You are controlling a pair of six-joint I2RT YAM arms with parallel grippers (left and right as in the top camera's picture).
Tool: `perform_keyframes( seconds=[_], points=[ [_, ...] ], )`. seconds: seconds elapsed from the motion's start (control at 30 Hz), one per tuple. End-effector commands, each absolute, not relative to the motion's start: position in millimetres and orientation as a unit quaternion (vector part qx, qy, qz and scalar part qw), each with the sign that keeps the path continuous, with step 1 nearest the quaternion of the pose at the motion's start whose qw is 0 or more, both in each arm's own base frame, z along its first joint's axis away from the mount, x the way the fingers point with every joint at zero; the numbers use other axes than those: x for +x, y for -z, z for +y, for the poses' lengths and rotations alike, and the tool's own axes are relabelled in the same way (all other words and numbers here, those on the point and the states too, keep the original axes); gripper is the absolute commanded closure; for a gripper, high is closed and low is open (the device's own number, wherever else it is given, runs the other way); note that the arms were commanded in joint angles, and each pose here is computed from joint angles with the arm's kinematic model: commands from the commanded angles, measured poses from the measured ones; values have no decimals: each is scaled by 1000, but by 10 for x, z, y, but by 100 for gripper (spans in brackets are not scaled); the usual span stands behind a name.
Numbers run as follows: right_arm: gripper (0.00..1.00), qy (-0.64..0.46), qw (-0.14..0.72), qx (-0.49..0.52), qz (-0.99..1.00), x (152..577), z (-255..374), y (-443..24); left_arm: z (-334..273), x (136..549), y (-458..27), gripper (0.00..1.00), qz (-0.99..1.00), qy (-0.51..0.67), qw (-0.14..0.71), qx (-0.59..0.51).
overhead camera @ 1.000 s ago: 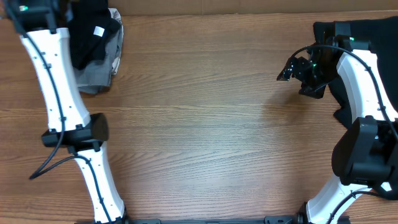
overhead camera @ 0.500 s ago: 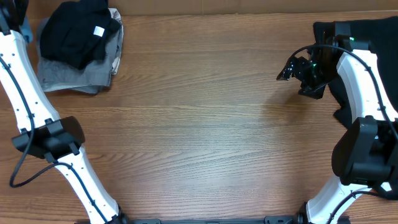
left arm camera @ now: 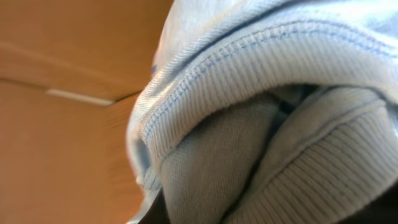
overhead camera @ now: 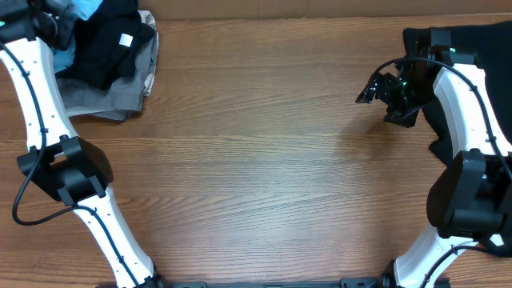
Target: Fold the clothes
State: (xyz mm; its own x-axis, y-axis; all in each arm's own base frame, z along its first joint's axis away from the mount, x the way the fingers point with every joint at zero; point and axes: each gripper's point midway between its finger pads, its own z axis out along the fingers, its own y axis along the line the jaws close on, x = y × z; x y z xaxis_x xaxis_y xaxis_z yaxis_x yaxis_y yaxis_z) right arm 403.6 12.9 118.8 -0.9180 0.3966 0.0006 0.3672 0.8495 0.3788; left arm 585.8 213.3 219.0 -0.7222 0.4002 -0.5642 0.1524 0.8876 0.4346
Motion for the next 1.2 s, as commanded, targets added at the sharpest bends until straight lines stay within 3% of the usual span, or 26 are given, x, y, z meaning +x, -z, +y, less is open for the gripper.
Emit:
perform_keyframes(
  seconds=[0.0,0.27,0.4,0.47,0.5,0.53,0.57,0.83,1.03,1.17],
  points=[
    [12,-196,63,195,959,4092,140,-1351,1660,5998,-2286,96,907,-75,396,124],
    [12,-196,62,195,959,4090,141,-1351,1025,5974,-2173,94,921,36,377,86],
    [12,-196,63,195,959,4091,140,-1351,754,5958,-2109,88,925,50,361,104],
    [11,-196,63,195,959,4091,140,-1351,625,5961,-2099,68,925,55,358,113],
    [11,-196,63,195,959,4091,140,-1351,564,5966,-2099,47,925,56,357,118],
    [11,-196,62,195,959,4090,141,-1351,519,5973,-2099,10,924,56,357,122],
    [10,-196,62,195,959,4090,141,-1351,476,5981,-2102,0,923,56,358,128],
    [8,-195,63,194,959,4091,140,-1351,475,6071,-2229,0,916,53,382,108],
    [12,-195,62,194,959,4090,142,-1350,433,5964,-2627,0,903,93,409,93],
    [0,-192,76,159,965,4112,153,-1419,238,5790,-2886,0,894,145,413,97]
  ],
)
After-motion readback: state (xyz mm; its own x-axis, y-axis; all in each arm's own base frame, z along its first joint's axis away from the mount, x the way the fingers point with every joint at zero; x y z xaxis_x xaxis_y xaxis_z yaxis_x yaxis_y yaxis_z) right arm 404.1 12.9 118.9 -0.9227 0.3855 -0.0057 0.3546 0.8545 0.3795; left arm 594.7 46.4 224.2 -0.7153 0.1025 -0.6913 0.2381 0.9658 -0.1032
